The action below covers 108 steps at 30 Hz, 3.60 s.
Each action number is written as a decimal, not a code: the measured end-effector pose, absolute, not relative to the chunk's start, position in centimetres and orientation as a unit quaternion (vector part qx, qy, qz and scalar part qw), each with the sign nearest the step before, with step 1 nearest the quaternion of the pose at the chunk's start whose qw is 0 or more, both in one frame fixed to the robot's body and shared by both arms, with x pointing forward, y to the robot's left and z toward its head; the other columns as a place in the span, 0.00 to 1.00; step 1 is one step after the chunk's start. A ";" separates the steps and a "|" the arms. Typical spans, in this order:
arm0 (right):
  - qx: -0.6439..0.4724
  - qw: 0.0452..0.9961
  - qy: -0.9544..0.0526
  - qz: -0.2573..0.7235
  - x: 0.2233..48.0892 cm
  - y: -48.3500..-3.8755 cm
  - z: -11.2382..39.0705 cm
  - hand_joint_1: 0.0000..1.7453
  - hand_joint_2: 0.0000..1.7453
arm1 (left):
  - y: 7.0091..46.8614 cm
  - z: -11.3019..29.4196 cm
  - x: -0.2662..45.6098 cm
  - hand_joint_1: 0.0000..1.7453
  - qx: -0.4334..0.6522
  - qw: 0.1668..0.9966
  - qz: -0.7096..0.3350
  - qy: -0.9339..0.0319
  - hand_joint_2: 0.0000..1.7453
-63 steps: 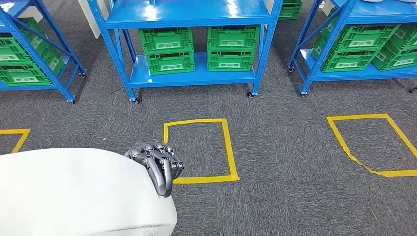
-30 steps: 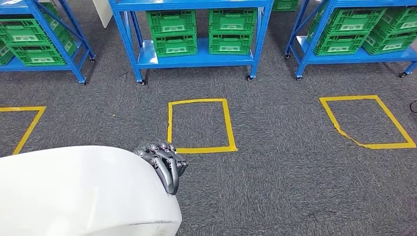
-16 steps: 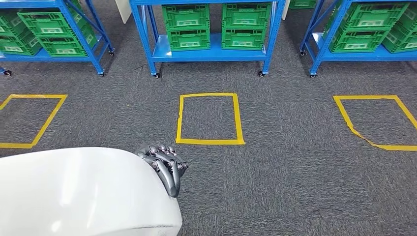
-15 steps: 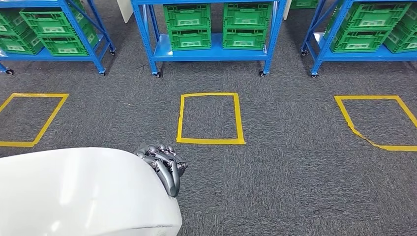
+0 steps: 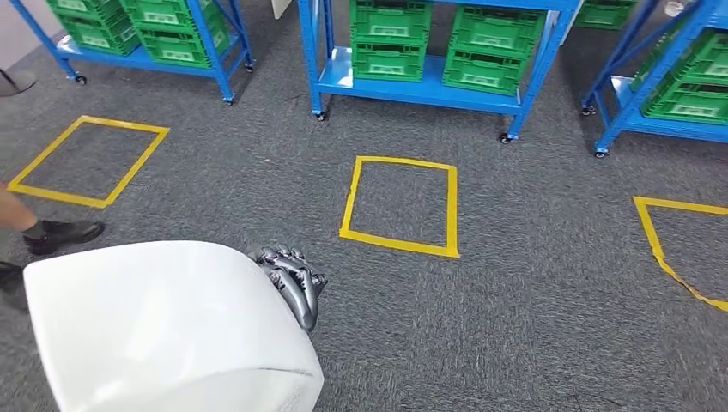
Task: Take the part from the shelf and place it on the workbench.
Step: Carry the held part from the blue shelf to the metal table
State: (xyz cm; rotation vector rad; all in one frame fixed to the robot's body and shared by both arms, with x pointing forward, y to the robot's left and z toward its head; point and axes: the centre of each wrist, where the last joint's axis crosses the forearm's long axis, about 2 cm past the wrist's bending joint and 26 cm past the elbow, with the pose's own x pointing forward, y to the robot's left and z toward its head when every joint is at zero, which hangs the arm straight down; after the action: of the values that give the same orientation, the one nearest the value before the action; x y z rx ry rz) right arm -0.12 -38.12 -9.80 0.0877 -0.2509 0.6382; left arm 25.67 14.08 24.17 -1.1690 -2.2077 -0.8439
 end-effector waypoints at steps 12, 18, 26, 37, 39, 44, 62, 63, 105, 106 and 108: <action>0.062 0.931 -0.103 0.344 -0.5 -38.2 -10.3 0.00 0.00 | 14.1 24.0 25.6 1.00 -0.439 0.247 -0.305 -0.808 1.00; 0.064 0.929 -0.101 0.351 -0.8 -38.0 -10.5 0.00 0.00 | 14.0 24.0 25.5 1.00 -0.462 0.238 -0.312 -0.795 1.00; 0.061 0.932 -0.117 0.337 -0.3 -37.6 -10.8 0.00 0.00 | 13.2 24.2 25.1 1.00 -0.528 0.223 -0.318 -0.755 1.00; 0.071 0.938 -0.111 0.321 -1.1 -37.4 -10.9 0.00 0.00 | 11.5 24.0 24.8 1.00 -0.569 0.228 -0.319 -0.723 1.00; 0.074 0.937 -0.113 0.322 -1.0 -37.3 -10.9 0.00 0.00 | 11.4 24.0 24.8 1.00 -0.571 0.229 -0.319 -0.721 1.00; 0.077 0.936 -0.115 0.323 -0.6 -37.2 -10.9 0.00 0.00 | 11.4 23.9 24.9 1.00 -0.576 0.230 -0.324 -0.715 1.00; 0.095 0.934 -0.115 0.324 -0.6 -36.1 -11.0 0.00 0.00 | 10.4 23.9 24.9 1.00 -0.590 0.230 -0.347 -0.691 1.00; 0.094 0.934 -0.114 0.324 -0.7 -36.2 -11.0 0.00 0.00 | 10.4 23.8 24.9 1.00 -0.591 0.231 -0.346 -0.691 1.00; 0.059 0.935 -0.114 0.330 -1.9 -39.4 -10.4 0.00 0.00 | 11.8 23.6 24.8 1.00 -0.581 0.208 -0.327 -0.716 1.00; 0.059 0.935 -0.114 0.329 -1.8 -39.3 -10.4 0.00 0.00 | 11.8 23.6 24.8 1.00 -0.580 0.208 -0.328 -0.716 1.00; 0.058 0.936 -0.113 0.327 -1.7 -39.3 -10.4 0.00 0.00 | 11.9 23.6 24.8 1.00 -0.576 0.207 -0.333 -0.717 1.00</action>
State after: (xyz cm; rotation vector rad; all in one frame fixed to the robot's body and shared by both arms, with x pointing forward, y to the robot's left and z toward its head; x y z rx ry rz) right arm -1.71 -39.30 -10.41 0.1190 -0.2312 0.6690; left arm 24.77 11.86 23.63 -1.6051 -1.9960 -0.9287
